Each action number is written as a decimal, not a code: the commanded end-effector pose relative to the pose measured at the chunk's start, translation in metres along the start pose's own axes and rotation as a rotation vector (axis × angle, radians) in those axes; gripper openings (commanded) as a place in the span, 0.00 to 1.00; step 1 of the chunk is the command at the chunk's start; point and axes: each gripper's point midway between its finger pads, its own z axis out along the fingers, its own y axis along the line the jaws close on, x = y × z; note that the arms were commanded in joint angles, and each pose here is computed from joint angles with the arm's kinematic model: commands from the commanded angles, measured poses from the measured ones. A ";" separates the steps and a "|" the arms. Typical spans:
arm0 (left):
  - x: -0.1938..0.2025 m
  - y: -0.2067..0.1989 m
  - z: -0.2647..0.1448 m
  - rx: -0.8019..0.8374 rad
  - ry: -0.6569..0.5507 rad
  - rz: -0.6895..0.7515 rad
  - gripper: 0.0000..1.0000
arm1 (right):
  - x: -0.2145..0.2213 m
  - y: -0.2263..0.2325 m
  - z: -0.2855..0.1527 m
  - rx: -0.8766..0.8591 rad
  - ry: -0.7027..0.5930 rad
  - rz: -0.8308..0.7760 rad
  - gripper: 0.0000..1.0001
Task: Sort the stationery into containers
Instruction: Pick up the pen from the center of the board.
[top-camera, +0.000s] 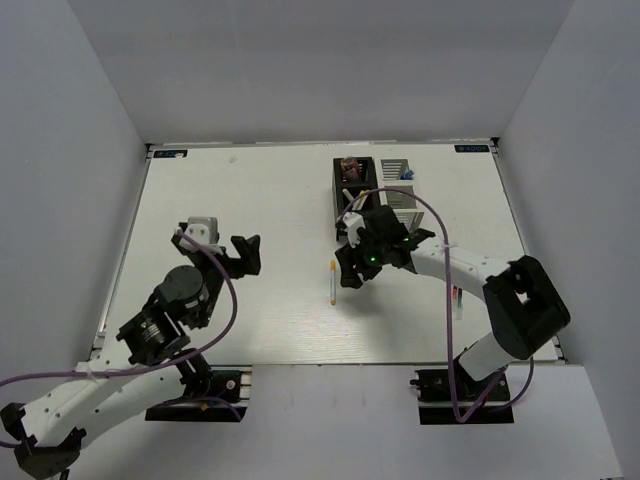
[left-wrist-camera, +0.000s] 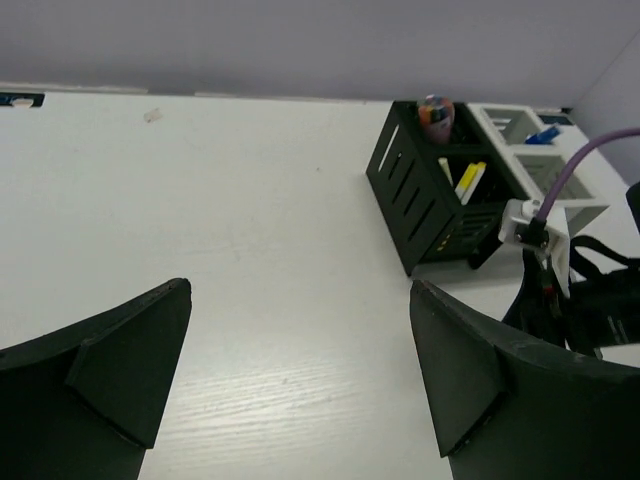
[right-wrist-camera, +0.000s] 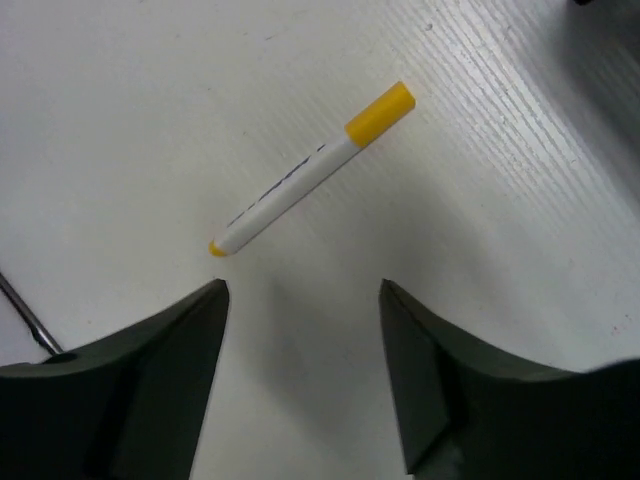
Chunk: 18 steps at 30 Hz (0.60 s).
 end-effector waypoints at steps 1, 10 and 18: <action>0.024 0.012 -0.011 -0.009 0.066 0.026 1.00 | -0.048 -0.010 0.008 0.136 -0.118 0.048 0.71; 0.040 0.003 -0.005 0.020 0.152 0.079 1.00 | -0.052 -0.014 0.051 0.274 -0.059 0.073 0.76; 0.037 -0.001 -0.006 0.044 0.143 0.067 1.00 | -0.041 -0.030 0.070 0.382 0.000 0.103 0.68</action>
